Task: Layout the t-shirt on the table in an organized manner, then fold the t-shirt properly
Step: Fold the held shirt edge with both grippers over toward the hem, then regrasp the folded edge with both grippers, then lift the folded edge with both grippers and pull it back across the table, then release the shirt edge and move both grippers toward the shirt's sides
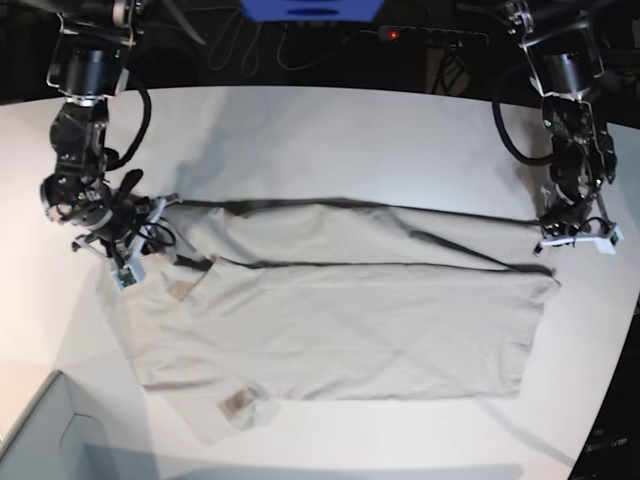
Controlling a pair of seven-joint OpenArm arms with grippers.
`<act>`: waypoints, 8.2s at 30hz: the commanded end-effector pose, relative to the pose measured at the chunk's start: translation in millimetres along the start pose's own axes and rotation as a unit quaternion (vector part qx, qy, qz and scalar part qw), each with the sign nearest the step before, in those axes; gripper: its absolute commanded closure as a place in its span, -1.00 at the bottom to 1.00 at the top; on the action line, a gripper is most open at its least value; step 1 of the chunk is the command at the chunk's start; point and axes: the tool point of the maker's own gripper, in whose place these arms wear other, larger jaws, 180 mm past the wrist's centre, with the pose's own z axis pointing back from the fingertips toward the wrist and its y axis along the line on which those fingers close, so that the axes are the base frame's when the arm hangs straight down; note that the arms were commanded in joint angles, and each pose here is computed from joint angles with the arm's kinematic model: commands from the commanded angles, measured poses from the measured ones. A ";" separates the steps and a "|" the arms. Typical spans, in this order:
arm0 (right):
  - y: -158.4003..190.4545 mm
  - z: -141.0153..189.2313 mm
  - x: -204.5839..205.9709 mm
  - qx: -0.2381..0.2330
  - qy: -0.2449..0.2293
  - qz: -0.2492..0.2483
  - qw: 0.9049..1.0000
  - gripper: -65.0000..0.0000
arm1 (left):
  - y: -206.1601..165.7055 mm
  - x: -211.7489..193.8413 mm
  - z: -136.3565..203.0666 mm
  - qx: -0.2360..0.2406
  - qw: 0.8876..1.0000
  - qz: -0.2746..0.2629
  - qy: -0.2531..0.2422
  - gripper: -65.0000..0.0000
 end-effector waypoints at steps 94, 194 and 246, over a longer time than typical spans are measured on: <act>-111.7 69.9 70.4 -0.138 -0.094 0.023 0.986 1.00 | -65.2 85.4 54.4 -0.101 0.986 -0.019 -0.133 1.00; -32.8 146.9 -174.0 -0.144 0.055 -0.090 0.984 -0.10 | 74.4 -10.2 136.4 0.011 0.998 0.031 -0.059 -0.05; -78.5 135.7 -70.6 -0.219 -0.044 -0.056 0.973 -0.10 | -64.6 36.9 -30.2 -0.037 0.999 0.020 -0.022 -0.05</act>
